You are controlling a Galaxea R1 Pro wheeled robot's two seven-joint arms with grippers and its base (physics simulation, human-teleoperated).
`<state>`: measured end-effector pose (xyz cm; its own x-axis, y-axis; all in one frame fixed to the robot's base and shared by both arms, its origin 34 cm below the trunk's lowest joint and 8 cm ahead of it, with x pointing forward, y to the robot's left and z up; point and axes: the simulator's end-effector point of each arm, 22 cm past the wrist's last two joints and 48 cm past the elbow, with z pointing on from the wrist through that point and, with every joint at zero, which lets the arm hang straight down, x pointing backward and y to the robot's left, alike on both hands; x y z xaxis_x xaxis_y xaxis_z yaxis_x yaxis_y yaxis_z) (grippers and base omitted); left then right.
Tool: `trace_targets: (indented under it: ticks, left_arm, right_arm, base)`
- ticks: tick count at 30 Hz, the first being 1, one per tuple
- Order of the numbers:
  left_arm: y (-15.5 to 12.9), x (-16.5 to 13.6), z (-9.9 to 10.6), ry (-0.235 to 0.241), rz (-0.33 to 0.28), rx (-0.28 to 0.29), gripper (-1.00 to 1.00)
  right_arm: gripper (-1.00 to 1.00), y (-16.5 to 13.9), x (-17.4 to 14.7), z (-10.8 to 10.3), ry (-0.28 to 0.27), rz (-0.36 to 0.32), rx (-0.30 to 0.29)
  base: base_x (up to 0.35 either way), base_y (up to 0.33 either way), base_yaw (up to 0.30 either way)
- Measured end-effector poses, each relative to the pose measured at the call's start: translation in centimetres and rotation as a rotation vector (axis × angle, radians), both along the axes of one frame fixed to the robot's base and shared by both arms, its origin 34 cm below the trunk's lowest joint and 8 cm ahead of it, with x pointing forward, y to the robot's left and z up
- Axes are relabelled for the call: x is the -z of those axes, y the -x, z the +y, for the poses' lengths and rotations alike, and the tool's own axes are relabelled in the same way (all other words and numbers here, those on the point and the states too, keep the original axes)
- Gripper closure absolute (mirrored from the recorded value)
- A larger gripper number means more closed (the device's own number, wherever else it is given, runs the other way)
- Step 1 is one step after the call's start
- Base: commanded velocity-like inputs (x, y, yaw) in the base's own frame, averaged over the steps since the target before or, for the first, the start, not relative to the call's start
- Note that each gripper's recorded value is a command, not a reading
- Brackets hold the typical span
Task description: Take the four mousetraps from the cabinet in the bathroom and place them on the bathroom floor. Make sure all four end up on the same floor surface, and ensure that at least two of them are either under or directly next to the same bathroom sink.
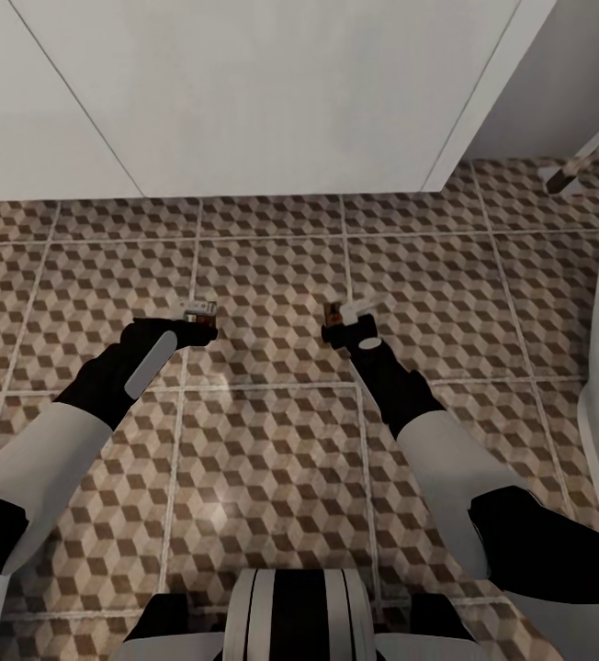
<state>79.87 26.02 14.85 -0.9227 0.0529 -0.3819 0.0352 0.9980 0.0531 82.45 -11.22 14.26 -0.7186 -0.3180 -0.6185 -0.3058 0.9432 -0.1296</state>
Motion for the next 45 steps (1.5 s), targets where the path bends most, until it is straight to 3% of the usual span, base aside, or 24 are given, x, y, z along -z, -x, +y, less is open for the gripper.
trace_targets:
  ticks: [8, 12, 17, 27, 31, 37, 45]
  left_arm:
    - [-1.0, -1.1, -0.8, 0.015, -0.034, 0.012, 1.0]
    - [-1.7, -2.0, -1.4, 0.026, -0.062, 0.021, 1.0]
    - [-2.8, -3.4, -2.2, 0.041, -0.1, 0.028, 1.0]
    - [-4.2, -4.6, -3.3, 0.107, -0.127, -0.043, 1.0]
    - [-4.4, -4.9, -2.8, 0.1, -0.133, -0.04, 1.0]
    - [-7.1, -9.4, -2.4, 0.102, -0.251, -0.004, 1.0]
    - [-7.2, -9.8, -1.4, 0.087, -0.26, -0.002, 1.0]
  right_arm:
    - [1.0, -1.6, -1.8, 0.1, -0.008, -0.046, 0.006]
    - [1.0, -3.5, -4.3, -0.3, 0.001, -0.087, 0.028]
    - [1.0, -5.0, -6.6, -1.3, 0.034, -0.068, 0.056]
    - [1.0, -6.1, -7.9, -0.9, 0.04, -0.082, 0.045]
    - [1.0, -6.0, -8.0, -0.7, 0.038, -0.083, 0.038]
    - [1.0, -6.4, -8.4, -0.5, 0.034, -0.103, 0.036]
    - [1.0, -6.4, -8.4, -0.5, 0.036, -0.108, 0.037]
  base:
    - [0.0, 0.0, 0.0]
    - [0.0, 0.0, 0.0]
    - [0.0, 0.0, 0.0]
    - [0.0, 0.0, 0.0]
    - [0.0, 0.0, 0.0]
    - [0.0, 0.0, 0.0]
    - [0.0, 0.0, 0.0]
